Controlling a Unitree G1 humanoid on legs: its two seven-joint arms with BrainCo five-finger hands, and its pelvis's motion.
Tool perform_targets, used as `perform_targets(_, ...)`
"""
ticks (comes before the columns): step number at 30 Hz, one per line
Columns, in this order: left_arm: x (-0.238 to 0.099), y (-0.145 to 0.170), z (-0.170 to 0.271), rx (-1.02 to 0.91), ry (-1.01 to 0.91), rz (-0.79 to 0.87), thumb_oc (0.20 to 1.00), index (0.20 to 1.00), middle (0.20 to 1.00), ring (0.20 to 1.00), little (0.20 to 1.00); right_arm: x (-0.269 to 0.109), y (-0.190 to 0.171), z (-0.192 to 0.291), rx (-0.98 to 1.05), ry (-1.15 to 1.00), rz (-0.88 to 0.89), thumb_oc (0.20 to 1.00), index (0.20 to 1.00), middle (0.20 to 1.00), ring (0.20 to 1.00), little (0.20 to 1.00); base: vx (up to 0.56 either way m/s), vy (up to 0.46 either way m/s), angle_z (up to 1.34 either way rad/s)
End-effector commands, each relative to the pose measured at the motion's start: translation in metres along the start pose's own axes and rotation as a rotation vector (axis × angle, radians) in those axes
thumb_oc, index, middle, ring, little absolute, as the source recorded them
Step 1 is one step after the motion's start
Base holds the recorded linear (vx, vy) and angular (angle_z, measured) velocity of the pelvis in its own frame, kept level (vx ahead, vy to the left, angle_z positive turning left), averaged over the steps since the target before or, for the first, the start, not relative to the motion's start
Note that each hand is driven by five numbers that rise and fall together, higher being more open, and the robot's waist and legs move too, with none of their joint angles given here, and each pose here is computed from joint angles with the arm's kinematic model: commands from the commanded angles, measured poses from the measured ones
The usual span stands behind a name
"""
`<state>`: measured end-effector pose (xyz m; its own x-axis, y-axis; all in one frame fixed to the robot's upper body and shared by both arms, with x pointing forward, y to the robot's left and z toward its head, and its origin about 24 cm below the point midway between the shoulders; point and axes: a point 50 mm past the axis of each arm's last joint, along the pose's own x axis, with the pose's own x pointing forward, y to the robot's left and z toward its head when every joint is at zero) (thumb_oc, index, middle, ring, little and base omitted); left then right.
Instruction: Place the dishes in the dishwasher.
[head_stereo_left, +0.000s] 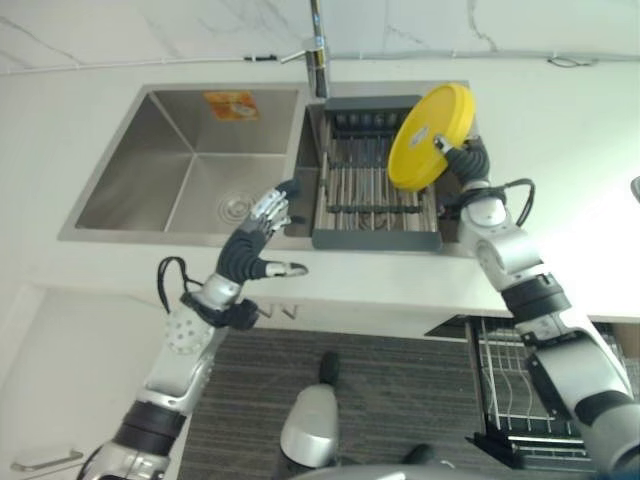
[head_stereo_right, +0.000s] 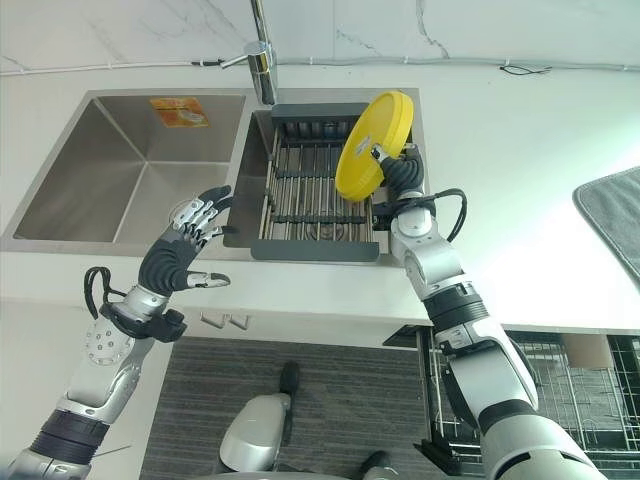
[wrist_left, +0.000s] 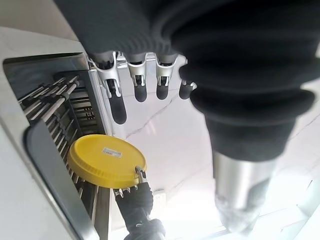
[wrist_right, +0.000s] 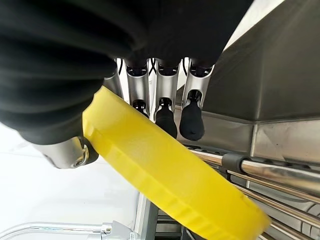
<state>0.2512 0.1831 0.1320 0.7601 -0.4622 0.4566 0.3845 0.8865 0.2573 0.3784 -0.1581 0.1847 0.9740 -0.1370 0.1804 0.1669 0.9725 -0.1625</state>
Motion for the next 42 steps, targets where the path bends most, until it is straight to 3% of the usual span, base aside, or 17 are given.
perform_targets(1, 0.007, -0.007, 0.015, -0.036, -0.102, -0.031, 1.0, 1.0, 1.0, 1.0, 1.0, 0.002, -0.013, 0.023, 0.023, -0.125, -0.062, 0.2, 0.2, 0.2, 0.2, 0.2, 0.0, 0.0, 0.0)
perform_targets(6, 0.007, -0.01, 0.013, -0.045, -0.099, -0.027, 1.0, 1.0, 1.0, 1.0, 1.0, -0.007, -0.01, 0.039, 0.147, -0.252, -0.072, 0.2, 0.2, 0.2, 0.2, 0.2, 0.0, 0.0, 0.0)
perform_targets(15, 0.001, -0.012, 0.01, -0.047, -0.073, -0.009, 1.0, 1.0, 1.0, 1.0, 1.0, -0.025, -0.013, 0.058, 0.14, -0.412, -0.086, 0.2, 0.2, 0.2, 0.2, 0.2, 0.01, -0.004, -0.11)
perform_targets(27, -0.005, -0.012, 0.01, -0.041, -0.053, 0.002, 1.0, 1.0, 1.0, 1.0, 1.0, -0.039, -0.016, 0.07, 0.222, -0.474, -0.061, 0.2, 0.2, 0.2, 0.2, 0.2, 0.0, -0.006, -0.06)
perform_targets(42, -0.011, -0.012, 0.006, -0.042, -0.029, 0.029, 1.0, 1.0, 1.0, 1.0, 1.0, -0.078, -0.018, 0.06, 0.913, -0.516, 0.138, 0.2, 0.2, 0.2, 0.2, 0.2, 0.0, -0.023, -0.04)
